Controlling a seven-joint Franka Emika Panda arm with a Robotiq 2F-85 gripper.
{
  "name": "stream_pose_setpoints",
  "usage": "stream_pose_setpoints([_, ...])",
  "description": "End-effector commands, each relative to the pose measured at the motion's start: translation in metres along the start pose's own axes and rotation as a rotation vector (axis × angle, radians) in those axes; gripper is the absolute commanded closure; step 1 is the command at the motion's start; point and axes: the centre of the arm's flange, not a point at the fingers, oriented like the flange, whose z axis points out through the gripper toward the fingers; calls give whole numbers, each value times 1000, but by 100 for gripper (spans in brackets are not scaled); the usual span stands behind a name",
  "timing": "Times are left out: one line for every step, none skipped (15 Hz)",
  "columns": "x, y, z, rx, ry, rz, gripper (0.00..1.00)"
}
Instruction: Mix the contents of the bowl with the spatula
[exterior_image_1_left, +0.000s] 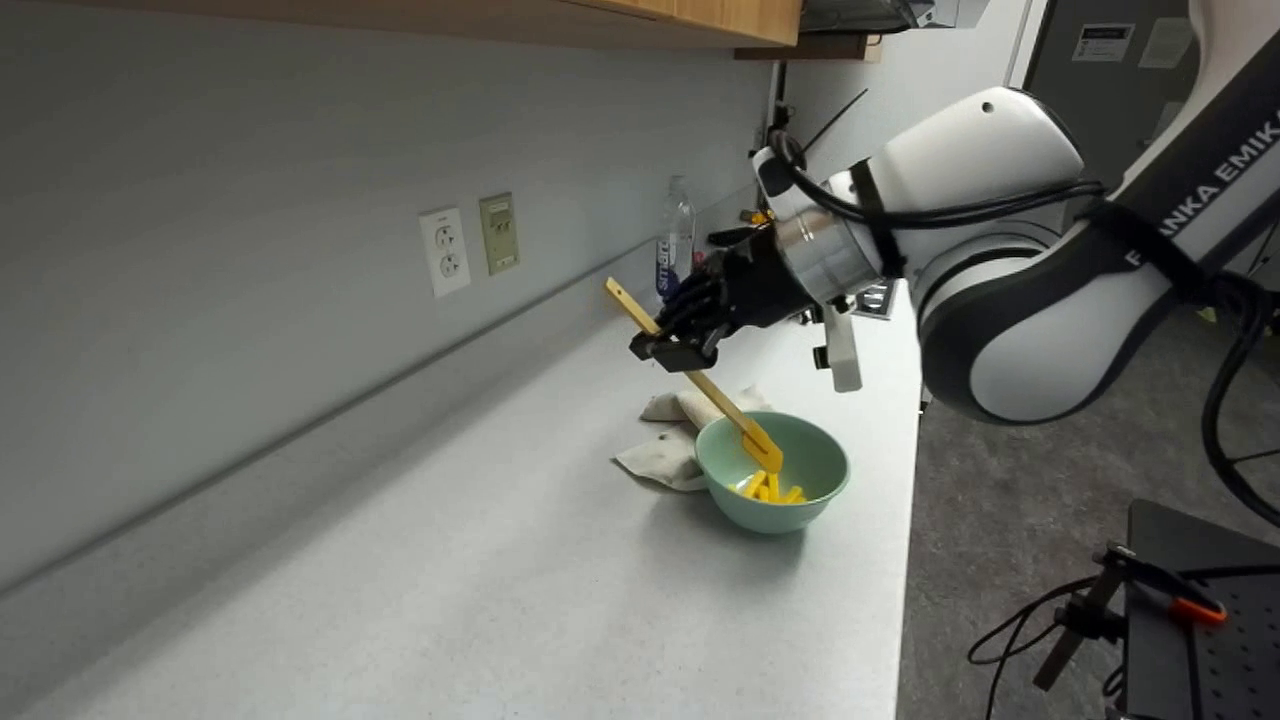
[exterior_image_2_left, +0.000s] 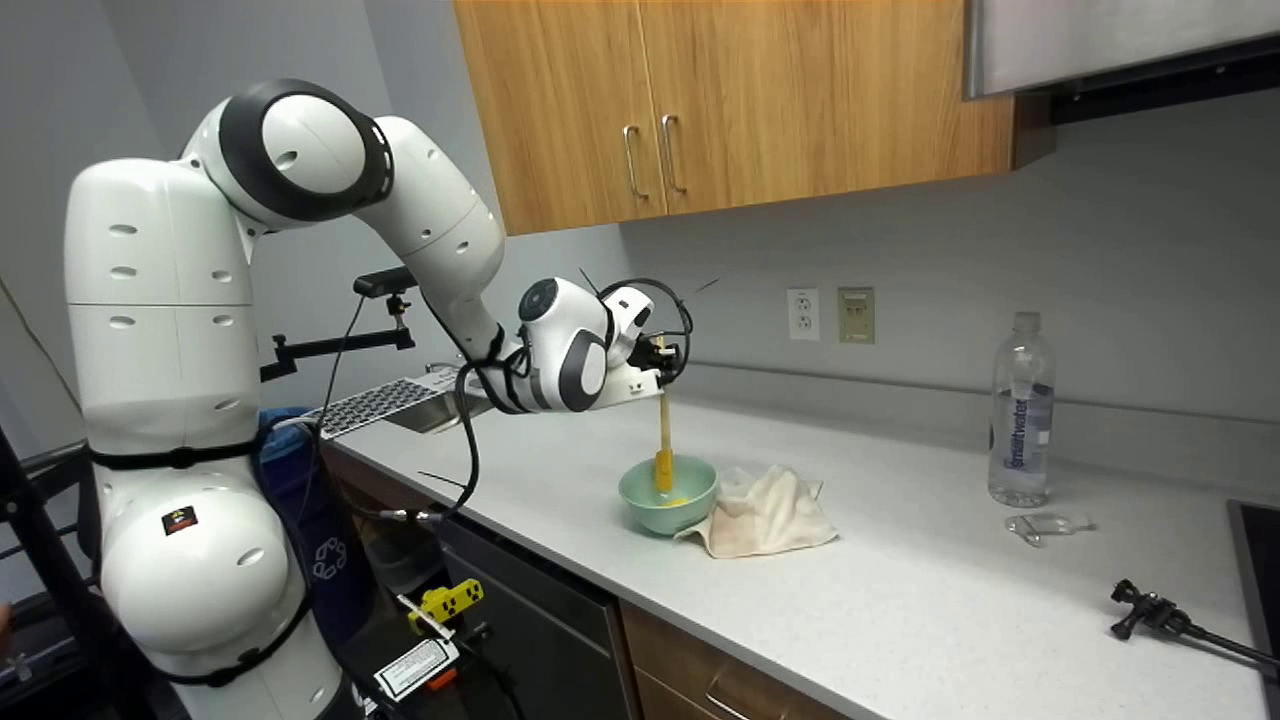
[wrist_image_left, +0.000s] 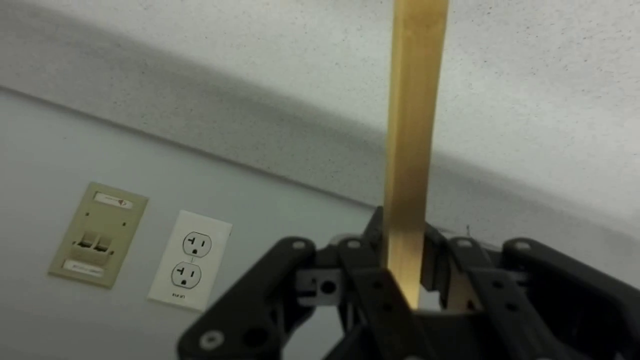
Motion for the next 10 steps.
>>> stream_pose_setpoints([-30,-4,-27,-18,60,1,98])
stream_pose_setpoints([-35,-4,-29,-21,73,6,98])
stream_pose_setpoints([-41,-4,-31,-24,85,8,98])
stream_pose_setpoints([-44,-2,-32,-29,98,13,98])
stream_pose_setpoints([-46,0,-33,-35,110,14,98])
stream_pose_setpoints([-48,2,-34,-40,120,17,98])
stream_pose_setpoints([-49,6,-33,-44,127,20,98])
stream_pose_setpoints([-51,9,-32,-49,134,23,98])
stream_pose_setpoints([-52,12,-31,-54,139,29,98])
stream_pose_setpoints([-55,16,-29,-59,143,37,98])
